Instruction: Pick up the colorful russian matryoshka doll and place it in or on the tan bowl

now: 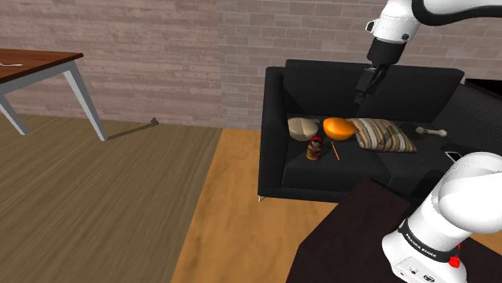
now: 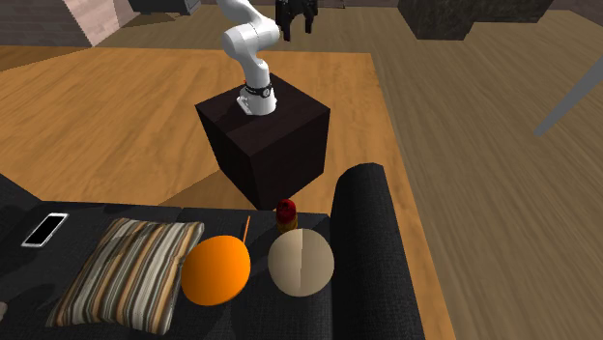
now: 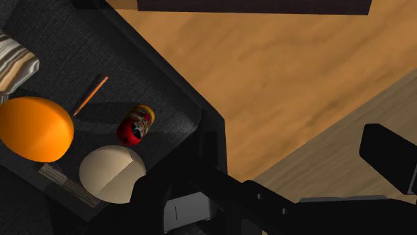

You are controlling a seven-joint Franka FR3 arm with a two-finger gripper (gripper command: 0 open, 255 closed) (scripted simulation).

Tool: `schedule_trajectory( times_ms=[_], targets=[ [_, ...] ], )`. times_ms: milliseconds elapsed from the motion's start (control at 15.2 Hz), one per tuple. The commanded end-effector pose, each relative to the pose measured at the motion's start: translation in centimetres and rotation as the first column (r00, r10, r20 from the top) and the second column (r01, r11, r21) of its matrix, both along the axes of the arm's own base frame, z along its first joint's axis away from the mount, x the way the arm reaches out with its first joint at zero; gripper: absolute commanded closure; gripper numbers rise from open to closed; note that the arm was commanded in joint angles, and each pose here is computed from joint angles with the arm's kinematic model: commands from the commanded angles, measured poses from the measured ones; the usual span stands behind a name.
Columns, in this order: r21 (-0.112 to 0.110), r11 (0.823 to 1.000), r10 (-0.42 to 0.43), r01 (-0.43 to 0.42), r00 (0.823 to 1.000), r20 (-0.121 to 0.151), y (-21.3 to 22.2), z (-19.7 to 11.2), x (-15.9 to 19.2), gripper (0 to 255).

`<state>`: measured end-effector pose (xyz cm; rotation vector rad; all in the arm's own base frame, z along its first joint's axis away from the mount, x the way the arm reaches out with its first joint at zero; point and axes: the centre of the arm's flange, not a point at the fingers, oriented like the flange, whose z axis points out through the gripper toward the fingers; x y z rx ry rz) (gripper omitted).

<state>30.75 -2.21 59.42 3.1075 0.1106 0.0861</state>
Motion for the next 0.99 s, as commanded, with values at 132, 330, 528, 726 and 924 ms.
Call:
schedule_trajectory(
  times_ms=[132,330,528,726,924],
  targets=[
    [0.004,1.000,0.013,-0.013,1.000,0.010,-1.7,-1.9,0.6,0],
    [0.010,0.999,0.031,-0.032,0.999,0.025,-4.3,-4.9,1.5,0],
    [0.016,0.999,0.050,-0.051,0.998,0.040,-6.8,-7.8,2.5,0],
    [0.022,0.997,0.068,-0.070,0.996,0.055,-9.3,-10.7,3.6,0],
    [0.027,0.996,0.087,-0.089,0.994,0.071,-11.7,-13.6,4.8,0]
  ],
)
